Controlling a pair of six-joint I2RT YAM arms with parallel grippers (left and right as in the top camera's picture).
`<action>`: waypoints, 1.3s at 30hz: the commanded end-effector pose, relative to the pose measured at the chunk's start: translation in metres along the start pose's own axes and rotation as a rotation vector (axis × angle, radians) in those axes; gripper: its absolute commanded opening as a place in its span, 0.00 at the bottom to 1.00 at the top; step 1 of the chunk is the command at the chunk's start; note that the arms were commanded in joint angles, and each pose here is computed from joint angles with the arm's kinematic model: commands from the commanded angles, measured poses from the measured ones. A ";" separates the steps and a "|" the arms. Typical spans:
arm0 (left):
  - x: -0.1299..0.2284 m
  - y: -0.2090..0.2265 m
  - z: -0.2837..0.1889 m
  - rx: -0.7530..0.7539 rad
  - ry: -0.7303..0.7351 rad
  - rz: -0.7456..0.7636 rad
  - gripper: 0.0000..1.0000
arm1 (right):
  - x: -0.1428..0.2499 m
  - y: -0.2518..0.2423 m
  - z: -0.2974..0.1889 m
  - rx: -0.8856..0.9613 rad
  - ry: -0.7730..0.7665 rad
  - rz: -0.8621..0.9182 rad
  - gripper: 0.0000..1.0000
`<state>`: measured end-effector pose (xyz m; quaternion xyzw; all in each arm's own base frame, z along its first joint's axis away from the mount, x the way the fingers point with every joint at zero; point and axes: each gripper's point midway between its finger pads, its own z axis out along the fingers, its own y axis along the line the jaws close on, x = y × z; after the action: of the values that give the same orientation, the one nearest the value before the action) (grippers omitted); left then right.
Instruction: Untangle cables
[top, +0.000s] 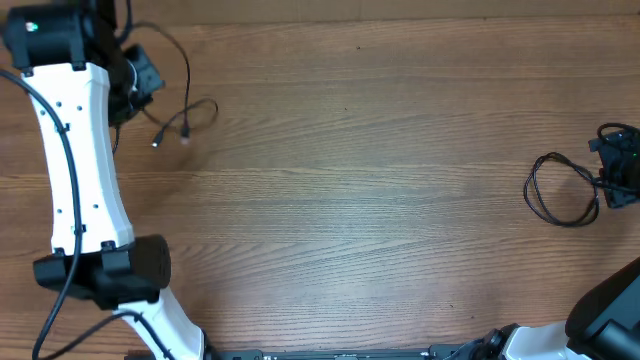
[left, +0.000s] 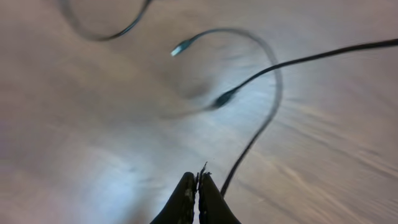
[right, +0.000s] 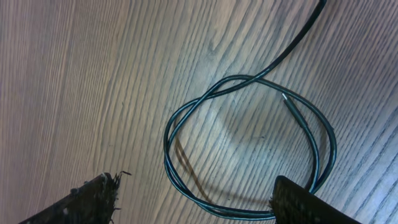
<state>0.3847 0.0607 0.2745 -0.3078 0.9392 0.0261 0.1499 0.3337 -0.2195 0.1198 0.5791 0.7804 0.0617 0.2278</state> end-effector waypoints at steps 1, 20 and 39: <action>0.010 0.046 -0.039 -0.093 -0.117 -0.132 0.05 | 0.002 0.001 0.002 -0.001 0.006 -0.007 0.79; 0.077 0.256 -0.116 -0.141 -0.278 -0.663 0.04 | 0.006 0.005 0.002 -0.024 0.031 0.057 0.88; 0.034 0.362 0.048 -0.319 0.086 -1.024 0.04 | 0.009 0.002 0.002 -0.012 0.043 0.051 1.00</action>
<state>0.1750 0.3263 0.2214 -0.7085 0.6983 0.0378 0.0942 0.3339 -0.2126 0.1187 0.5986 0.7666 0.0838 0.2170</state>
